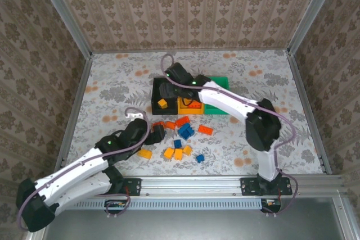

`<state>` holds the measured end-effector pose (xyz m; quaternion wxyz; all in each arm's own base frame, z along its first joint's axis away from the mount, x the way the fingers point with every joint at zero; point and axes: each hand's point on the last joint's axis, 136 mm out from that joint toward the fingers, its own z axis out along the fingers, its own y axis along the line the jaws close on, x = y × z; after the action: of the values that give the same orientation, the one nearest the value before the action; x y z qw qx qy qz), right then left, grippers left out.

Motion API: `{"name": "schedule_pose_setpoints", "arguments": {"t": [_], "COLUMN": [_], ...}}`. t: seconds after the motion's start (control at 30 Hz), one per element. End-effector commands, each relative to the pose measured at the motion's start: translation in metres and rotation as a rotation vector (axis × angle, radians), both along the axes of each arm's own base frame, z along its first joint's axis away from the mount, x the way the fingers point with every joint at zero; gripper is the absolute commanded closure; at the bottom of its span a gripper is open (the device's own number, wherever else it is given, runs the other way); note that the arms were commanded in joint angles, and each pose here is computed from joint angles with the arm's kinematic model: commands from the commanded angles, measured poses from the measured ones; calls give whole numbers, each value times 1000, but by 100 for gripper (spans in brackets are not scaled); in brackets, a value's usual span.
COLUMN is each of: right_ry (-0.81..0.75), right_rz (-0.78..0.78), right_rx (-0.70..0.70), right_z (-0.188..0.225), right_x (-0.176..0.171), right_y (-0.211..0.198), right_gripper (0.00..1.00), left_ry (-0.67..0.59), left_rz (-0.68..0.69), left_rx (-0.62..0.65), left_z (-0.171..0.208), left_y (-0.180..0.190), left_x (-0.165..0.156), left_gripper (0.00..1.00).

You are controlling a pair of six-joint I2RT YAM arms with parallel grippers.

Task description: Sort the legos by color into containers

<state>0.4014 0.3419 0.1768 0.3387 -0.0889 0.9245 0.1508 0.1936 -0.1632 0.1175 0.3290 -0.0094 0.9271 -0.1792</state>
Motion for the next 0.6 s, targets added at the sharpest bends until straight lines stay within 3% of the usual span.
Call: {"name": "schedule_pose_setpoints", "arguments": {"t": [0.0,0.3,0.4,0.57], "right_ry": [-35,27,23,19], "right_rz": [-38,-117,-138,-155], "right_rx": [73,33,18,11], "right_z": [22,-20,-24,-27], "right_x": [-22,-83,-92,-96], "right_y": [-20,-88,-101,-110], "right_gripper": [23,23,23,22], "left_ry": [43,255,301,316], "left_rz": [-130,-353,-354,-360], "left_rx": [24,159,183,194], "left_z": [3,-46,-57,-59], "left_y": [-25,-75,-74,-63], "left_x": [-4,-38,-46,-58], "left_gripper": [3,16,23,25]}}
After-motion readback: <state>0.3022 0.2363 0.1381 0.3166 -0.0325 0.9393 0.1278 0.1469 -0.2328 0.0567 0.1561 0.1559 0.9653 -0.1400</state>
